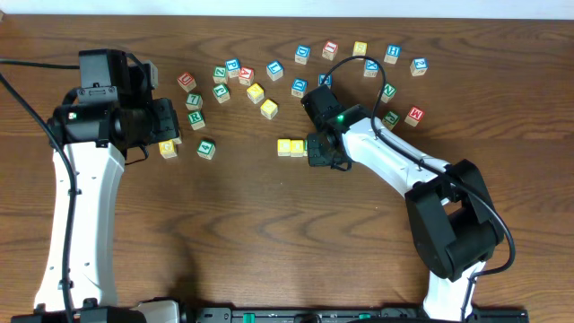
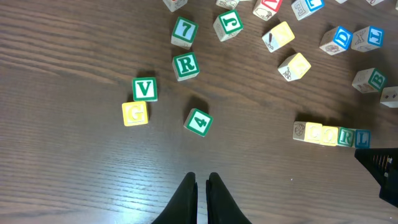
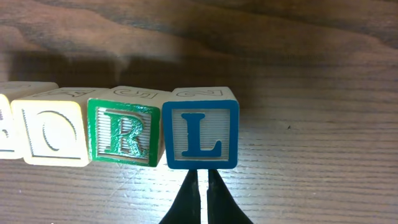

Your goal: Spell out CORL

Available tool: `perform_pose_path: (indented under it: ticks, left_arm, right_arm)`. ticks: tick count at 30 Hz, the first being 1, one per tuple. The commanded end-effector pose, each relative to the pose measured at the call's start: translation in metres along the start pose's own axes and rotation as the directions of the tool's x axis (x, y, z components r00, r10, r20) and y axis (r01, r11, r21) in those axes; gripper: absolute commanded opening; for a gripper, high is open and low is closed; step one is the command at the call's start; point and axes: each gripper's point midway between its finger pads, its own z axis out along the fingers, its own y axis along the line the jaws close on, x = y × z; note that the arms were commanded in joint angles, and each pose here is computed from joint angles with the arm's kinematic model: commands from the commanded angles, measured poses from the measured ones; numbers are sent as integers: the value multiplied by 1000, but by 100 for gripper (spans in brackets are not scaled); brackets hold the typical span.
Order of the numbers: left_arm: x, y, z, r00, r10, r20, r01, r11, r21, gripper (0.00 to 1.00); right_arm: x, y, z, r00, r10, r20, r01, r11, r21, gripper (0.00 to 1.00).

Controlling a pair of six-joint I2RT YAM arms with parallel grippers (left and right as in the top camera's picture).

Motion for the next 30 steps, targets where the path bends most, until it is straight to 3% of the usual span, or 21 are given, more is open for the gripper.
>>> perform_pose_path:
  ticks: [1, 11, 18, 30]
  left_arm:
    - [0, 2, 2, 1000, 5, -9, -5, 1000, -9, 8]
    - [0, 2, 2, 1000, 5, -9, -5, 1000, -9, 8]
    - [0, 2, 2, 1000, 5, -9, -5, 1000, -8, 8]
    - [0, 2, 2, 1000, 5, -10, -5, 1000, -9, 8]
  right_arm:
    - [-1, 0, -8, 1000, -8, 7, 8, 1000, -14, 1]
    - [-23, -17, -38, 991, 37, 126, -42, 998, 43, 1]
    - [-37, -40, -23, 981, 146, 129, -152, 988, 33, 1]
    - [-34, -30, 9, 985, 159, 71, -158, 987, -22, 1]
